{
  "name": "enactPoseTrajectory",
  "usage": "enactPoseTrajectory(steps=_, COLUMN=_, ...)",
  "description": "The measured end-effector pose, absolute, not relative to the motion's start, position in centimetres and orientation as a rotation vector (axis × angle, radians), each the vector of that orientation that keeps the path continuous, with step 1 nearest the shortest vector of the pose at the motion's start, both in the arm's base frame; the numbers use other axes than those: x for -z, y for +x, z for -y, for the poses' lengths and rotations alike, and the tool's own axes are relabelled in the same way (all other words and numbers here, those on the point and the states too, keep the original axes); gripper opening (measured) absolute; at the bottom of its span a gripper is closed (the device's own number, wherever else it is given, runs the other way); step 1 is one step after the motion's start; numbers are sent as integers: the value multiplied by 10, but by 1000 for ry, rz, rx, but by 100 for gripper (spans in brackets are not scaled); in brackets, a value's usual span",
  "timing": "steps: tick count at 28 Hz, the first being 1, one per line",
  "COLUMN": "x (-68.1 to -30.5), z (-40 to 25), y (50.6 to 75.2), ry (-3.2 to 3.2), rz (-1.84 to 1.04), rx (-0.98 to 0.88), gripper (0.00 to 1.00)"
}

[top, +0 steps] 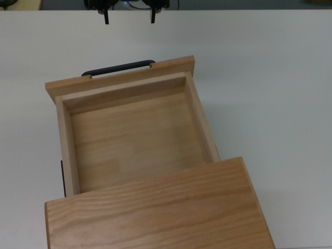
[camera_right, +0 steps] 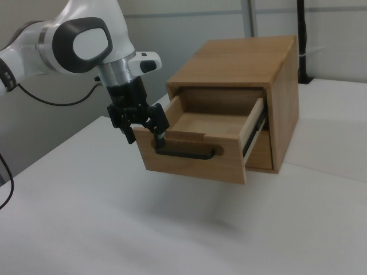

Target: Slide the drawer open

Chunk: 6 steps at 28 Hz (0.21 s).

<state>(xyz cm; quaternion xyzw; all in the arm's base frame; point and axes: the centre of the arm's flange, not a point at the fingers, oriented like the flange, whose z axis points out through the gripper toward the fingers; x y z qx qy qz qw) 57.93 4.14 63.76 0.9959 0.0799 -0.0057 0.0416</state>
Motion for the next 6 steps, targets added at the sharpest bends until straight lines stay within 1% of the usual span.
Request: enactPoseTrajectory(steps=6, x=-638, z=-41, y=579, ry=3049, rz=-245, rx=16, gripper=100)
